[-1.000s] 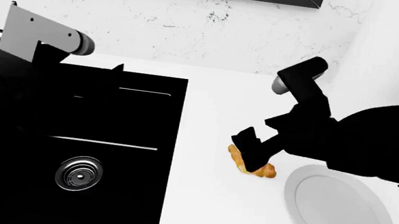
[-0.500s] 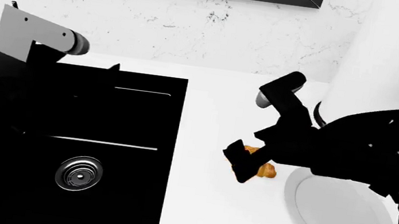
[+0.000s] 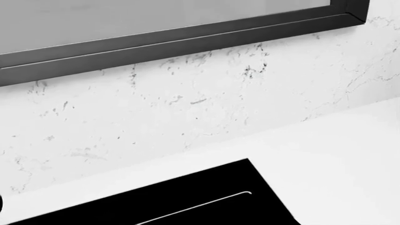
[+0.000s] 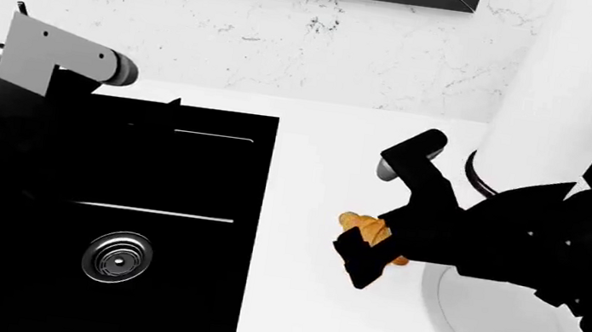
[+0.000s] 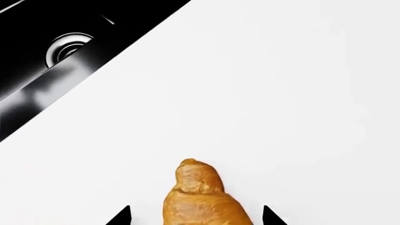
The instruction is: Place the pastries on the plates.
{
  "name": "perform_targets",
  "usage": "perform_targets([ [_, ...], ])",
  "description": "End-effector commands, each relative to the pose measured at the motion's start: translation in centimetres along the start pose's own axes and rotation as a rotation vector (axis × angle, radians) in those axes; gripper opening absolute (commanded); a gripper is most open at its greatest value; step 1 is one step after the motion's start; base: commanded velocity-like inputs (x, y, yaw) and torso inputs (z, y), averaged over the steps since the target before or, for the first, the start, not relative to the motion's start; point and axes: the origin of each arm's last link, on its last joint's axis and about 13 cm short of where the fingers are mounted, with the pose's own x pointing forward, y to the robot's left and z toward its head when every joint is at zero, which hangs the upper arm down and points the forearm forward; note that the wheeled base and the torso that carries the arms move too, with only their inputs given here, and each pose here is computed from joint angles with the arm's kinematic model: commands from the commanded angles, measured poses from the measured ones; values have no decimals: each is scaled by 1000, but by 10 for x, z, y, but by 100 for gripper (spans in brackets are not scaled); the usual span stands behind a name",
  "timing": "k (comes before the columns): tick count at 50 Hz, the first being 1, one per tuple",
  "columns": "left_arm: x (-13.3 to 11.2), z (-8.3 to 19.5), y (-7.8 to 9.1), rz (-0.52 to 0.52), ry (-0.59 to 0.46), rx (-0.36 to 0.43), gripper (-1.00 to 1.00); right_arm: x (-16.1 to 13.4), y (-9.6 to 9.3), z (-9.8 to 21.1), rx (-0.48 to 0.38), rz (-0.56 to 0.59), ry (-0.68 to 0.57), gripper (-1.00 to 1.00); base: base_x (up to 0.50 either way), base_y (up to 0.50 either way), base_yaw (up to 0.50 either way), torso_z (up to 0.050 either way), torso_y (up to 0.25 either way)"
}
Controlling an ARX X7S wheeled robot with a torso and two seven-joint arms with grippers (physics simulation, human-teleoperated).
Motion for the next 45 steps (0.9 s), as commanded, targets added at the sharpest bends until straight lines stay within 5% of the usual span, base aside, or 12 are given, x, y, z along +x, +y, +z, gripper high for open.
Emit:
perform_targets([
  [1, 0, -2, -1, 3, 2, 0, 100, 7, 1, -4, 5, 17, 12, 100, 0, 0, 0, 0, 0],
  [5, -1, -2, 1, 4, 2, -2, 100, 6, 1, -2, 3, 16, 5, 100, 0, 0, 0, 0, 0],
  [6, -1, -2, 1, 4, 2, -1, 100, 6, 1, -2, 1, 16, 1, -100, 0, 0, 0, 0, 0],
  [23, 0, 1, -1, 2, -4, 1, 100, -8, 3, 19, -43, -10, -124, -100, 0, 0, 0, 0, 0],
  [36, 1, 4, 2, 1, -8, 6, 100, -56, -5, 39, -39, -102, -186, -100, 0, 0, 0, 0, 0],
  [45, 2, 3, 3, -2, -9, 6, 100, -55, -6, 21, -21, -132, -144, -100, 0, 0, 0, 0, 0],
])
